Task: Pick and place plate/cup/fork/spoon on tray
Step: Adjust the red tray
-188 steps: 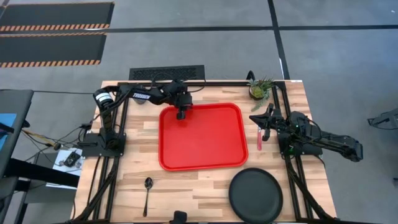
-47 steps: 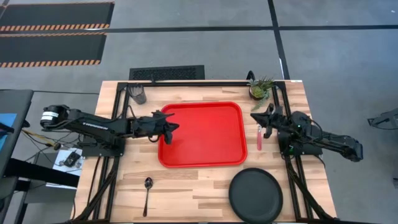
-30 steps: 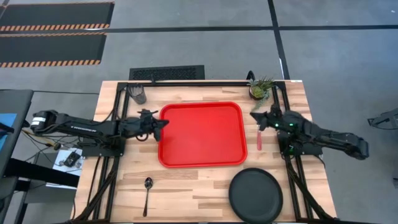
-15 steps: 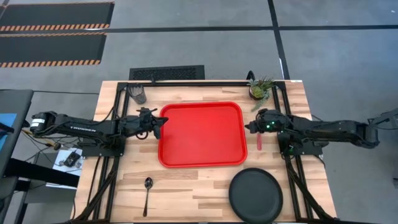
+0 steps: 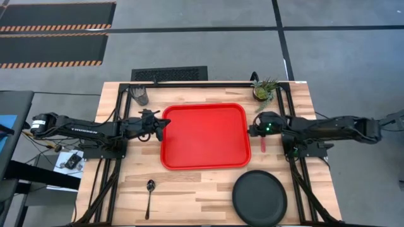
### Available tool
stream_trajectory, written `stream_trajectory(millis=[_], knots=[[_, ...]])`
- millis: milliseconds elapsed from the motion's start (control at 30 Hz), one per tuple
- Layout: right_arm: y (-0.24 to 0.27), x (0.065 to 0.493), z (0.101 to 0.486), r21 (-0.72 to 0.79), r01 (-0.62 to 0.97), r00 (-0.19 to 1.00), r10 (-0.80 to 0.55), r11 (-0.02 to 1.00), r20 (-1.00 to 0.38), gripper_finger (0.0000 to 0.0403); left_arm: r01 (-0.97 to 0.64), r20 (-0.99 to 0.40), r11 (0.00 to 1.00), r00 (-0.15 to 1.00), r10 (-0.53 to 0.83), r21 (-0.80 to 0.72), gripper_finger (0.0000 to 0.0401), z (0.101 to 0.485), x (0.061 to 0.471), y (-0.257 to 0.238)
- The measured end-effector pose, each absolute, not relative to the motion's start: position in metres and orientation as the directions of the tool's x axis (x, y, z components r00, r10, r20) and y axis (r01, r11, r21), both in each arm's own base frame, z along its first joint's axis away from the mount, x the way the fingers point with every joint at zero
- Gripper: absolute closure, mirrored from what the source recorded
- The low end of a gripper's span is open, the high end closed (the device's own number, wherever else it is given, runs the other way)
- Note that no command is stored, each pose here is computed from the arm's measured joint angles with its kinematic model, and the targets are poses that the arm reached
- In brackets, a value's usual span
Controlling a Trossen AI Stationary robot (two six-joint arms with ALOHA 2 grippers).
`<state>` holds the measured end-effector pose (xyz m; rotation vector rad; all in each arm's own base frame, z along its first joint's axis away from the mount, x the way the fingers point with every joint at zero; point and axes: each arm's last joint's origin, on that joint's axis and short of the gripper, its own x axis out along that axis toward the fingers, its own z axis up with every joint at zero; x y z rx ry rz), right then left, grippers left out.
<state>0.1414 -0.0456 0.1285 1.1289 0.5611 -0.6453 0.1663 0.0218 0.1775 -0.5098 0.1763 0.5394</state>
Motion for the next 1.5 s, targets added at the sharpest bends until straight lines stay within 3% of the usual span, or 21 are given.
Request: stream_trajectory(millis=[333, 667, 867, 1500], knots=[[-0.049, 0.155, 0.121, 0.577, 0.772, 0.621, -0.122, 0.268, -0.774, 0.0281, -0.542, -0.306, 0.733, 0.839, 0.449, -0.411, 0.0401, 0.176, 0.166, 0.022], [-0.047, 0.165, 0.122, 0.584, 0.784, 0.609, -0.078, 0.211, -0.789, 0.033, -0.542, -0.305, 0.73, 0.839, 0.45, -0.416, 0.0401, 0.176, 0.166, 0.022], [-0.04, 0.165, 0.121, 0.578, 0.795, 0.594, -0.048, 0.182, -0.803, 0.0337, -0.542, -0.305, 0.73, 0.84, 0.45, -0.417, 0.0401, 0.176, 0.166, 0.022], [-0.021, 0.164, 0.118, 0.536, 0.842, 0.527, -0.123, -0.059, -0.841, 0.0338, -0.542, -0.305, 0.73, 0.84, 0.45, -0.417, 0.0401, 0.176, 0.166, 0.022]])
